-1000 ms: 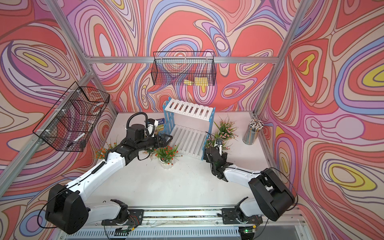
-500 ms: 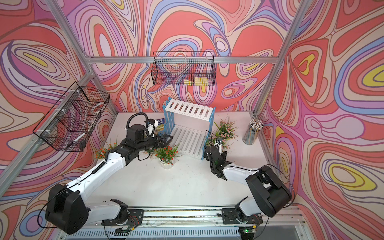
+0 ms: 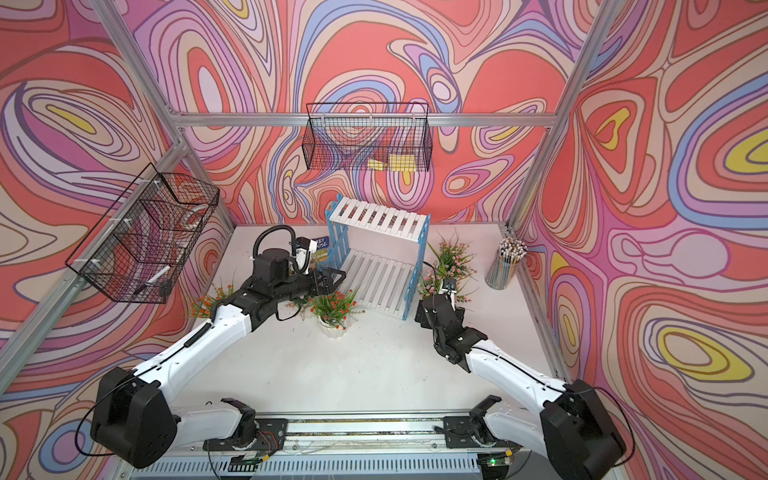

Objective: Place the baby's breath potted plants on the rack by color
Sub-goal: Pick up the baby's breath potted plant from the center of the board, then place the baby's breath potted plant on the rack.

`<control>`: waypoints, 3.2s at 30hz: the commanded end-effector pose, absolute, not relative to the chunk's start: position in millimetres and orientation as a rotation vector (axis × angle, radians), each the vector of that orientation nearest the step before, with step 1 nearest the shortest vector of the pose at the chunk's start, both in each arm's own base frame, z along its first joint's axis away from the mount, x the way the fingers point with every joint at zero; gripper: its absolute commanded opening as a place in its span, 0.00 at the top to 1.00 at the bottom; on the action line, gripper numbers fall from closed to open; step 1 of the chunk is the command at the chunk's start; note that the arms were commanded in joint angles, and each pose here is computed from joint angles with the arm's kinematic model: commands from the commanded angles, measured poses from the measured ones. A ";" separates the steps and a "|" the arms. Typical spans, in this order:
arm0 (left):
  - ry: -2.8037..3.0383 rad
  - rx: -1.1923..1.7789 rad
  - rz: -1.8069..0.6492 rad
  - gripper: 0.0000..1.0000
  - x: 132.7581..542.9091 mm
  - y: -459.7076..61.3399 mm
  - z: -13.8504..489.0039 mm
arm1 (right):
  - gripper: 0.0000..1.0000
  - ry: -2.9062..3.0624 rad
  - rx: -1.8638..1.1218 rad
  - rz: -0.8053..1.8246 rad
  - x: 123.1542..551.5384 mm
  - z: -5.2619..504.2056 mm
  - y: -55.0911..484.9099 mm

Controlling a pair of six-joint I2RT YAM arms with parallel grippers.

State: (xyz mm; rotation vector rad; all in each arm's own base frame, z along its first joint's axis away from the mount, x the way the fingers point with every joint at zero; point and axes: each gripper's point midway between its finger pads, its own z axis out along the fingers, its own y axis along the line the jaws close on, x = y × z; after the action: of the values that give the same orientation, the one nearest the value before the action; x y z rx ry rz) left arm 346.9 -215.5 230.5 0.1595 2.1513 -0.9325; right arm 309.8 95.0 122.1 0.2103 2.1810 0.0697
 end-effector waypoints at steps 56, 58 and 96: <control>2.066 0.051 -0.738 0.09 319.2 -166.3 291.4 | 0.35 1.955 -0.187 0.235 399.3 231.0 291.0; 2.062 0.052 -0.741 0.09 318.7 -166.0 292.7 | 0.36 1.942 -0.179 0.239 410.5 227.6 291.0; 2.057 0.039 -0.747 0.09 315.0 -162.9 289.7 | 0.11 2.040 -0.351 0.291 511.6 123.8 364.0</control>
State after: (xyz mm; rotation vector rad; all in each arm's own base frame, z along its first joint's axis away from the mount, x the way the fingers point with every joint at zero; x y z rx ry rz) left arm 314.1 -166.7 290.7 0.0538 2.0604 -0.7573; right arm 504.9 356.6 108.9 -0.3616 2.0739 0.2485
